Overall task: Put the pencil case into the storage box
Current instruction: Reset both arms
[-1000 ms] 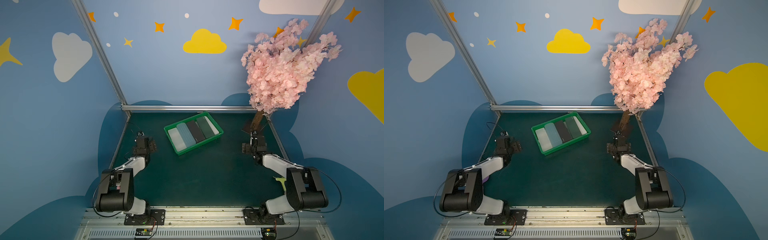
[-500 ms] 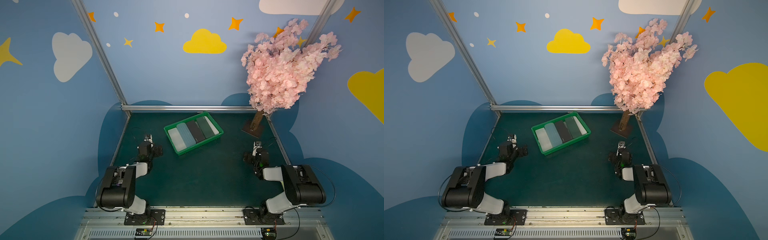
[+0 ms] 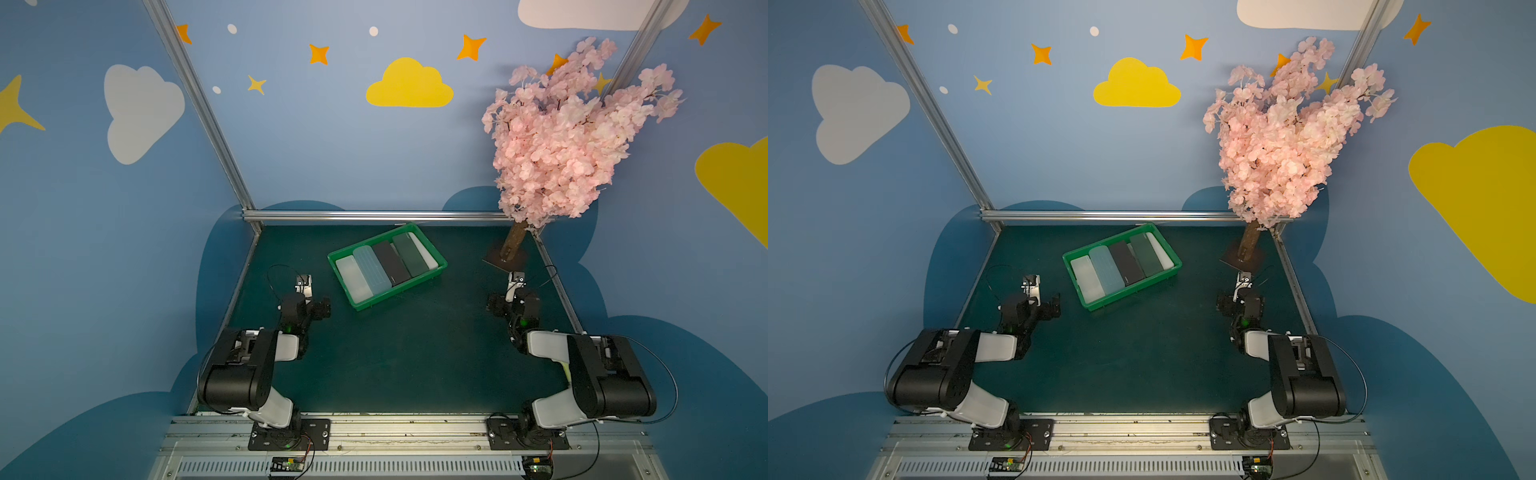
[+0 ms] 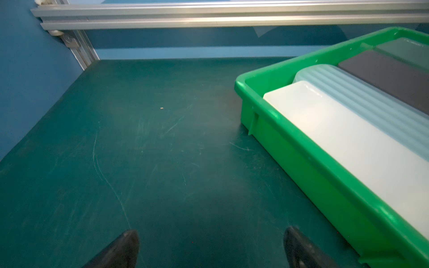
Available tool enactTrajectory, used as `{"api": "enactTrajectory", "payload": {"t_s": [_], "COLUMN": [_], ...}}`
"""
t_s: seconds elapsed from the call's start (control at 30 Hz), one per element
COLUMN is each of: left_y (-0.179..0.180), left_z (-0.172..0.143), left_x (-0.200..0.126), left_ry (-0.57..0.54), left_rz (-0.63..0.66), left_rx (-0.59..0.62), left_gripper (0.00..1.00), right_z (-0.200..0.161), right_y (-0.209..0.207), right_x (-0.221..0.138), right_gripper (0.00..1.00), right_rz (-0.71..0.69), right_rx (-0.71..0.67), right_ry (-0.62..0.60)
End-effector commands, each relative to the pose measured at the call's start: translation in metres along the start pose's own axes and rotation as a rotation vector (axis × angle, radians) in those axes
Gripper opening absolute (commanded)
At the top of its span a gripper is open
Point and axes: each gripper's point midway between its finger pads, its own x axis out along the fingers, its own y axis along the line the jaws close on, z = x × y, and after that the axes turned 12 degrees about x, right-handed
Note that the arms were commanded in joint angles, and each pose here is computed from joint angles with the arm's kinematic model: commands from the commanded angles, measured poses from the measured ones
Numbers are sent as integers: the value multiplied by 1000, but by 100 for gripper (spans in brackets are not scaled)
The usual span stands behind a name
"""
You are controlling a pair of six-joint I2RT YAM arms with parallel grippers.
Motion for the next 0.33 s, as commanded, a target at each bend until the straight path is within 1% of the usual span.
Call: {"api": "enactTrajectory", "payload": {"t_s": [0.0, 0.3], "left_y": [5, 5], "left_z": [13, 13], "left_x": [0, 0], "left_ry": [-37, -39], "left_rz": [17, 16], "left_rx": [2, 2], "left_gripper": [100, 100], "right_z": [9, 9], "right_y": [5, 5], "right_x": [-2, -2], "right_gripper": [99, 98], "right_rz": [15, 19], "right_rx": [-12, -11], "right_ry": [-10, -11]}}
